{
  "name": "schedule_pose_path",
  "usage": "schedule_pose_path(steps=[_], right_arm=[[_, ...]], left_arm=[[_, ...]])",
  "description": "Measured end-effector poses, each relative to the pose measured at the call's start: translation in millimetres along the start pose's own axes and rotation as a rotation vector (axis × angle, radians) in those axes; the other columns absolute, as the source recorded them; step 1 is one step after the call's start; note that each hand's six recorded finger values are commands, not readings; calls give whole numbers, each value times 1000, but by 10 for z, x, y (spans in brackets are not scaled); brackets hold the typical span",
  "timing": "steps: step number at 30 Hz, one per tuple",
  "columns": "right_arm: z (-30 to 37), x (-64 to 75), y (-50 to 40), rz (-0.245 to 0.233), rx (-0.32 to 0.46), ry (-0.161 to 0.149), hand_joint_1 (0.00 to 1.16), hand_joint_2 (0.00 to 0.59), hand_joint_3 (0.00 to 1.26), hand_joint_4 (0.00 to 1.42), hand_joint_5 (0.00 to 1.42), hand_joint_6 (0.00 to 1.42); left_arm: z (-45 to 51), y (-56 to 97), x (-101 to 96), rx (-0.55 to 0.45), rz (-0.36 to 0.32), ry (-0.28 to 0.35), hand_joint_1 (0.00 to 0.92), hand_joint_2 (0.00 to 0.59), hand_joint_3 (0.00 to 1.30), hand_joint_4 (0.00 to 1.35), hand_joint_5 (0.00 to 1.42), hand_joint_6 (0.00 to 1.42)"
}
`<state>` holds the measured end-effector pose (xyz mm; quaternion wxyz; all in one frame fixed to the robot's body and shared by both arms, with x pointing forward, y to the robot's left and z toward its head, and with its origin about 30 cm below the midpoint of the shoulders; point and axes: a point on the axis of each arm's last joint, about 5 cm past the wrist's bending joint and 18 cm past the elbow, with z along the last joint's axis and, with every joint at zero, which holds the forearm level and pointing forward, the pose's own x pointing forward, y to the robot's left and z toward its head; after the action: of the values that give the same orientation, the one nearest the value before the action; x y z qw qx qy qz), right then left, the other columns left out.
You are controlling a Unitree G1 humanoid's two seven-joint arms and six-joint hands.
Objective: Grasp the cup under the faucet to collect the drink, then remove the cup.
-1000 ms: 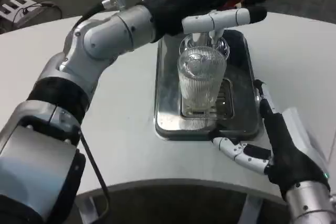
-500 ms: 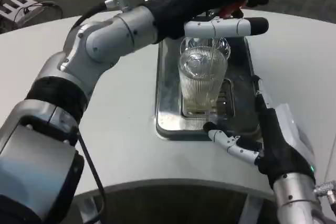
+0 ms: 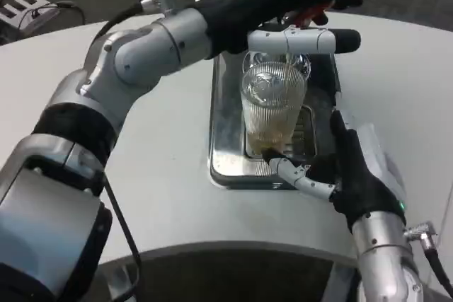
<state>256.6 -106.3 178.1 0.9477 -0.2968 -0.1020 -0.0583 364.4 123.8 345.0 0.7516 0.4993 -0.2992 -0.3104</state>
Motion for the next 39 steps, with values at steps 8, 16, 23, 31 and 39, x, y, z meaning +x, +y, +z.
schedule_pose_path(steps=[8, 16, 23, 31, 39], right_arm=[[13, 155, 62, 14, 32, -2, 685, 201, 0, 0, 0, 0], [83, 277, 64, -10, 79, -20, 682, 200, 0, 0, 0, 0], [103, 319, 108, -22, 130, -48, 680, 199, 0, 0, 0, 18], [100, 405, 190, -8, 195, -59, 679, 192, 0, 0, 0, 40], [126, 457, 281, -2, 211, -50, 679, 192, 0, 0, 0, 43]], left_arm=[[-9, 14, -15, -4, 8, 2, 0, 0, 201, 154, 235, 200], [-11, 22, -21, -6, 13, 2, 0, 0, 201, 160, 235, 197], [-16, 39, -32, -17, 18, 0, 0, 0, 209, 170, 244, 196], [-23, 74, -54, -21, 14, 0, 0, 0, 210, 170, 245, 196], [-20, 113, -69, -14, 4, 2, 0, 0, 210, 171, 246, 195]])
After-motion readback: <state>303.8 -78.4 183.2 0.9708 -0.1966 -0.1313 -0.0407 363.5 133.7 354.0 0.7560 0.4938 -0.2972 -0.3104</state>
